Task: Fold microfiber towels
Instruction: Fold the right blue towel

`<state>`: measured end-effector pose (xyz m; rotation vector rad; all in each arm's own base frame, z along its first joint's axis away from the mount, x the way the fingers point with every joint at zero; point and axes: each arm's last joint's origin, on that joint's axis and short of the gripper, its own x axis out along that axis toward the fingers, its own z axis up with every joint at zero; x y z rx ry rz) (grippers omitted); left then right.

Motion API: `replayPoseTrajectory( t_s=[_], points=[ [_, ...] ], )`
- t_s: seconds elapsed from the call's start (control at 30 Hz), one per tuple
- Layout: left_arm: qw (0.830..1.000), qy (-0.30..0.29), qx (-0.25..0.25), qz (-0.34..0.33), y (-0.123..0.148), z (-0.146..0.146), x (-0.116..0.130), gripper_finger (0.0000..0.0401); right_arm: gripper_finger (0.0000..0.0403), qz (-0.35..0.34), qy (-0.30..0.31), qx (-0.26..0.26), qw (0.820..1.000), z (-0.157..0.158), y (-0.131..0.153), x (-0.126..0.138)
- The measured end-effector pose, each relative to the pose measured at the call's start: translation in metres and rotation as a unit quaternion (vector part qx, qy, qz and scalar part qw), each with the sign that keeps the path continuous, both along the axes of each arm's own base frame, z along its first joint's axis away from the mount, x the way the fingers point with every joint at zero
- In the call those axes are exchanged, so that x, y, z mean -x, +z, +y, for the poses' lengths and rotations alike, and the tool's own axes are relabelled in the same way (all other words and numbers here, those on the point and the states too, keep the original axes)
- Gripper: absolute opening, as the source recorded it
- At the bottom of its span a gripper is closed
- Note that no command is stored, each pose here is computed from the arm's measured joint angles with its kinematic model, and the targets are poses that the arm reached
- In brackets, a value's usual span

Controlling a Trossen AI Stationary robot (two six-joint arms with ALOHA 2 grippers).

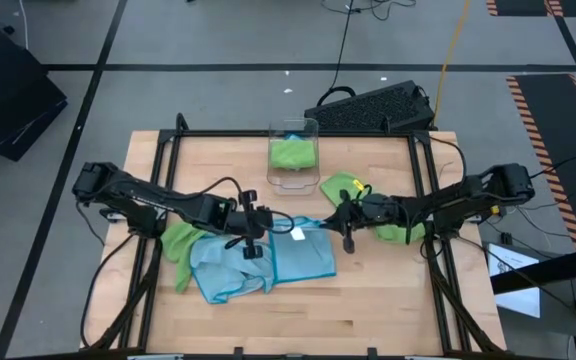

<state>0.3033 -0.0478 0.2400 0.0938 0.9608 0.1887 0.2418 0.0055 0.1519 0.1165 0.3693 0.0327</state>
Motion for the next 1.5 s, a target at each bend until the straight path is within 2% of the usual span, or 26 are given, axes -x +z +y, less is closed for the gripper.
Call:
replayPoseTrajectory(
  t_s=[0.33,0.43,0.57,0.83,1.17,1.33,1.5],
  points=[
    [1.000,-0.011,0.016,0.020,-0.016,-0.015,-0.006,0.0010,0.0002,0.022,-0.008,-0.089,0.996,0.009,-0.003,0.002],
    [1.000,-0.016,0.019,0.013,-0.016,-0.019,-0.007,0.0017,0.0002,0.028,-0.003,-0.101,0.995,0.014,-0.004,0.002],
    [0.999,-0.018,0.024,0.010,-0.016,-0.023,-0.006,0.0006,0.0002,0.033,-0.003,-0.121,0.992,0.020,-0.006,0.002],
    [0.998,-0.019,0.052,-0.005,-0.014,-0.032,-0.007,0.0012,0.0002,0.050,-0.010,-0.124,0.991,0.031,-0.025,-0.004],
    [0.996,-0.032,0.079,-0.028,-0.012,-0.047,-0.007,0.0012,0.0002,0.063,0.016,-0.128,0.990,0.032,-0.027,-0.004],
    [0.995,-0.046,0.087,-0.032,-0.022,-0.055,-0.014,0.0009,0.0002,0.075,0.018,-0.121,0.990,0.032,-0.030,-0.003],
    [0.995,-0.050,0.086,0.006,-0.044,-0.059,-0.020,0.0017,0.0002,0.091,0.024,-0.118,0.989,0.036,-0.033,0.000]
  ],
)
